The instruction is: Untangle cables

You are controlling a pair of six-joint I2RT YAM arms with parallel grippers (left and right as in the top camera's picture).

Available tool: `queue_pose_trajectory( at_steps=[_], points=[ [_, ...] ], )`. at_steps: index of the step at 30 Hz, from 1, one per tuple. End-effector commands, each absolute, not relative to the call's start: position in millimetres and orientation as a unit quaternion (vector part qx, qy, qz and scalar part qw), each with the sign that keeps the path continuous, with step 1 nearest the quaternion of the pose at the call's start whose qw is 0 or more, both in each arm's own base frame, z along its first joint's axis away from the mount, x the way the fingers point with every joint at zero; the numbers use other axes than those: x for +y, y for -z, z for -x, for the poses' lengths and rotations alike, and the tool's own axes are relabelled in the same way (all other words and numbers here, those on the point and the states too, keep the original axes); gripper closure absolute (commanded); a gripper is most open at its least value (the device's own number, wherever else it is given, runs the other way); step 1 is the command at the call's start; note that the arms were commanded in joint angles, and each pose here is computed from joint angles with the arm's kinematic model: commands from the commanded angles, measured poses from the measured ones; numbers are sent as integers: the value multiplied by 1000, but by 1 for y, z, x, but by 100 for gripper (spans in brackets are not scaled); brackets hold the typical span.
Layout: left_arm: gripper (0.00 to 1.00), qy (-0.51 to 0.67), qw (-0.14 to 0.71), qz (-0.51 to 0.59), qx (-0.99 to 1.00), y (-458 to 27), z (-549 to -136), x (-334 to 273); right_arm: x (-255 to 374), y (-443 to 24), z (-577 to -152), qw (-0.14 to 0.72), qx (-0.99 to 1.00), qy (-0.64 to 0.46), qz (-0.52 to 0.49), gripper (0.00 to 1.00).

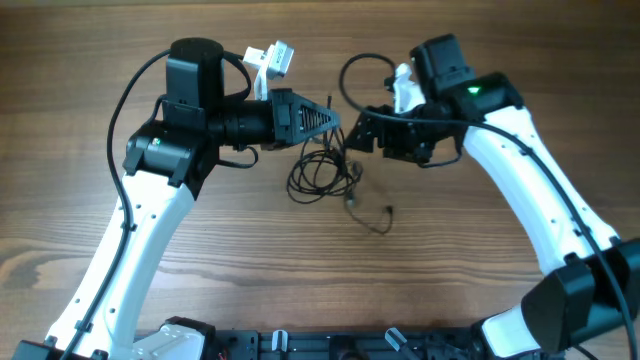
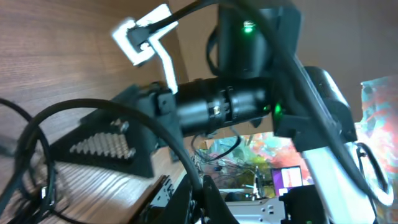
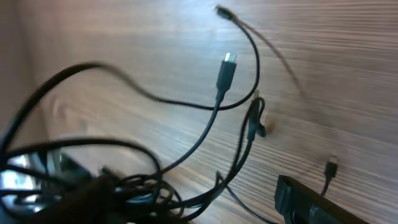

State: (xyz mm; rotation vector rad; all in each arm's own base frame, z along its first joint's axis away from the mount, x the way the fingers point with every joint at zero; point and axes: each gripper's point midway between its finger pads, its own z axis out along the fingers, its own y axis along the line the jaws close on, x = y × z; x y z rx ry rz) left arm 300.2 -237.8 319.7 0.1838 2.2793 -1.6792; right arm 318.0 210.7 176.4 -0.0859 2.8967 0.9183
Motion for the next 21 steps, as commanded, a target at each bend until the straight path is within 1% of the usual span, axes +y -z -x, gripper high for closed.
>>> queue_pose_trajectory(
  at_steps=[1, 4, 8, 14, 21],
  points=[
    [96, 597, 138, -45, 789, -328, -297, -238, 239, -187, -306, 52, 930, -346, 109, 13],
    [96, 592, 139, -33, 793, -326, -300, -236, 254, -194, -302, 55, 918, -370, 132, 11],
    [96, 588, 140, -23, 797, -324, -303, -235, 274, -214, -292, 56, 879, -437, 184, 9],
    [96, 595, 128, -2, 794, -327, -304, -236, 274, -215, -291, 52, 878, -441, 181, 8],
    [96, 596, 129, -1, 793, -329, -305, -236, 274, -214, -291, 53, 879, -438, 180, 9]
  ],
)
